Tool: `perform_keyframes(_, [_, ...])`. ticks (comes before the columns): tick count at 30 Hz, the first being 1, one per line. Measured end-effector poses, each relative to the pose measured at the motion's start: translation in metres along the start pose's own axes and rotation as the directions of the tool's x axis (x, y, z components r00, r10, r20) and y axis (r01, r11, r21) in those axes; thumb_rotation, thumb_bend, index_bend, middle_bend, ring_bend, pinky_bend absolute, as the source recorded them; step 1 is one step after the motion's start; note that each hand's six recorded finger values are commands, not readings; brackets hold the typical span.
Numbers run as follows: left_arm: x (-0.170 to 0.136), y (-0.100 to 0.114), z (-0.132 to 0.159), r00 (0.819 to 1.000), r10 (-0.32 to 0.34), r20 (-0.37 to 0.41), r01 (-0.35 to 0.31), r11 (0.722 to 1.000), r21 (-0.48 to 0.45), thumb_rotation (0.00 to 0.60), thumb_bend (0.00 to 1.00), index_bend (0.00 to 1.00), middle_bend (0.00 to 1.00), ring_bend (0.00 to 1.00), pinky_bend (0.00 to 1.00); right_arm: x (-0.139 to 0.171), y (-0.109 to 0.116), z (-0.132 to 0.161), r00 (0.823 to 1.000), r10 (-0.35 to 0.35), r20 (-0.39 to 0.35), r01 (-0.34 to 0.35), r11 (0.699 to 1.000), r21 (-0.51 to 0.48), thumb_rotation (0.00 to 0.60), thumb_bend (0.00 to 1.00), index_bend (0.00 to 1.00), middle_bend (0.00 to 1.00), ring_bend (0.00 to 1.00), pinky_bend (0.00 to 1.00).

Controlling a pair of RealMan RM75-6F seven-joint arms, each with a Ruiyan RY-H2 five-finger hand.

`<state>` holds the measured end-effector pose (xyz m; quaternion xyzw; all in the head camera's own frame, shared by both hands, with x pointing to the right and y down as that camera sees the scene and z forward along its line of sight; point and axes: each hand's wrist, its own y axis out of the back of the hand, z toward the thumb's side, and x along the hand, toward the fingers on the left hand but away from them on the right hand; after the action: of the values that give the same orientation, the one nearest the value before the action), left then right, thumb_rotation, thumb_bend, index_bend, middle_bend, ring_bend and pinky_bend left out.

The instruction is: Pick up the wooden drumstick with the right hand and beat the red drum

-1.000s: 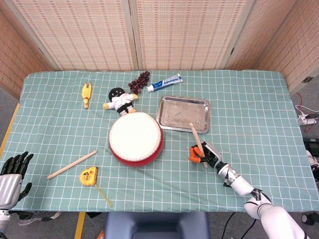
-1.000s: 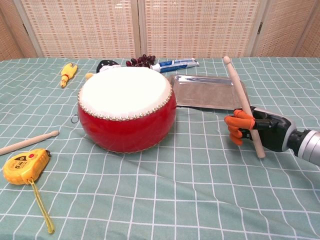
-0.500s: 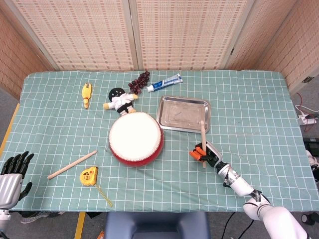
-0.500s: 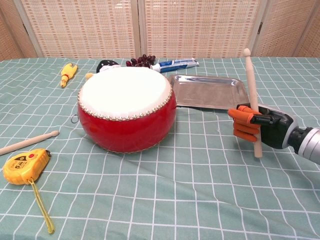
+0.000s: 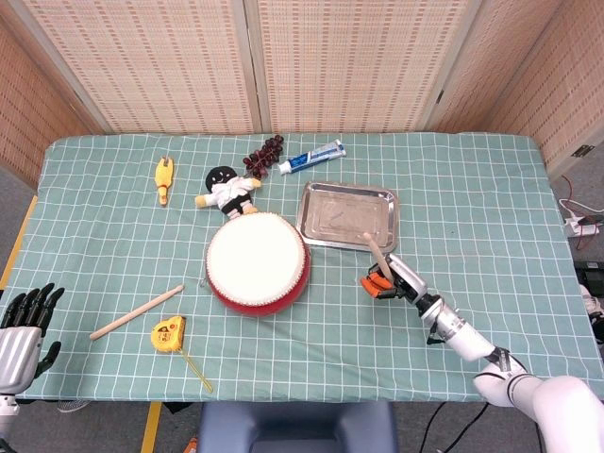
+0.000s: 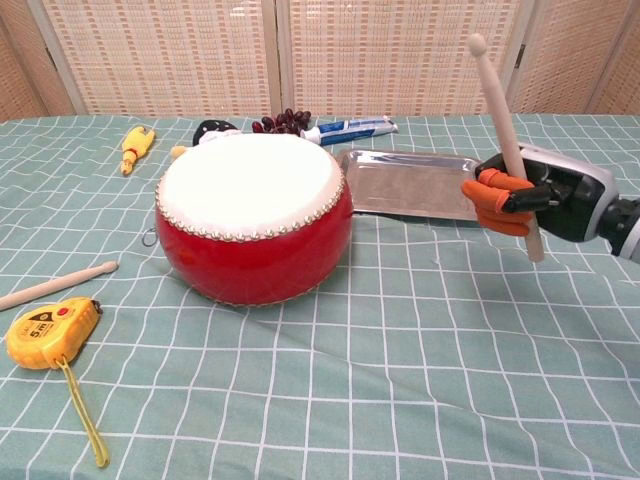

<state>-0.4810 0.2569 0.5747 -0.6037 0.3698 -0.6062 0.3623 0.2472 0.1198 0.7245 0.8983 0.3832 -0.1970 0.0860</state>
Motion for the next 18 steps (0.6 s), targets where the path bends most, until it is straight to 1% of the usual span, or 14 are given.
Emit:
perform_keyframes(2, [0.0,0.001,0.001,1.0,0.005,0.008,-0.005,1.0,-0.002,0.6,0.32,0.0,0.0,0.0,0.0,-0.005,0.003,0.01,1.0,-0.004,0.001,0.004,0.992,0.13,0.6,0.54,1.0,1.0,1.0,1.0])
perform_keyframes(3, [0.0,0.001,0.002,1.0,0.007,0.012,-0.007,1.0,-0.003,0.6,0.32,0.0,0.0,0.0,0.0,-0.009,0.006,0.017,1.0,-0.008,0.005,0.007,0.976,0.219,0.6,0.54,1.0,1.0,1.0,1.0])
perform_keyframes(5, [0.0,0.003,0.003,1.0,0.014,0.018,-0.014,1.0,-0.005,0.6,0.32,0.0,0.0,0.0,0.0,-0.016,0.009,0.028,1.0,-0.017,0.016,0.01,0.935,0.354,0.6,0.54,1.0,1.0,1.0,1.0])
perform_keyframes(6, [0.0,0.003,0.003,1.0,0.017,0.02,-0.017,1.0,-0.005,0.6,0.32,0.0,0.0,0.0,0.0,-0.021,0.011,0.035,0.999,-0.023,0.027,0.009,0.897,0.441,0.6,0.54,1.0,1.0,1.0,1.0])
perform_keyframes(8, [0.0,0.005,0.003,0.999,0.024,0.023,-0.023,1.0,-0.007,0.6,0.32,0.0,0.0,0.0,0.0,-0.03,0.014,0.046,0.998,-0.032,0.046,0.001,0.827,0.563,0.6,0.54,1.0,1.0,1.0,1.0])
perform_keyframes(9, [-0.001,0.005,0.003,0.999,0.026,0.023,-0.025,1.0,-0.008,0.6,0.32,0.0,0.0,0.0,0.0,-0.036,0.015,0.054,0.997,-0.039,0.059,-0.008,0.773,0.635,0.6,0.54,1.0,1.0,1.0,1.0])
perform_keyframes(11, [-0.002,0.006,0.002,0.999,0.028,0.022,-0.027,1.0,-0.011,0.6,0.32,0.0,0.0,0.0,0.0,-0.047,0.016,0.065,0.996,-0.049,0.08,-0.024,0.687,0.726,0.6,0.54,1.0,1.0,1.0,1.0])
perform_keyframes(12, [-0.002,0.006,0.001,0.999,0.028,0.021,-0.028,1.0,-0.011,0.6,0.32,0.0,0.0,0.0,0.0,-0.054,0.016,0.072,0.994,-0.055,0.094,-0.038,0.629,0.776,0.6,0.54,1.0,1.0,1.0,1.0])
perform_keyframes(14, [-0.003,0.006,0.0,0.999,0.029,0.018,-0.028,1.0,-0.013,0.6,0.32,0.0,0.0,0.0,0.0,-0.066,0.016,0.081,0.991,-0.064,0.116,-0.063,0.545,0.836,0.6,0.54,1.0,1.0,1.0,1.0])
perform_keyframes(15, [-0.003,0.006,-0.001,0.999,0.028,0.017,-0.028,1.0,-0.014,0.6,0.32,0.0,0.0,0.0,0.0,-0.074,0.015,0.087,0.989,-0.069,0.131,-0.08,0.491,0.867,0.6,0.54,1.0,1.0,1.0,1.0])
perform_keyframes(17, [-0.004,0.006,-0.002,1.0,0.028,0.014,-0.028,0.999,-0.015,0.6,0.32,0.0,0.0,0.0,0.0,-0.085,0.013,0.096,0.985,-0.077,0.151,-0.106,0.418,0.902,0.6,0.54,1.0,1.0,1.0,1.0])
perform_keyframes(18, [-0.004,0.006,-0.003,1.0,0.029,0.013,-0.029,0.999,-0.015,0.6,0.32,0.0,0.0,0.0,0.0,-0.093,0.011,0.101,0.983,-0.082,0.165,-0.123,0.376,0.918,0.6,0.54,1.0,1.0,1.0,1.0])
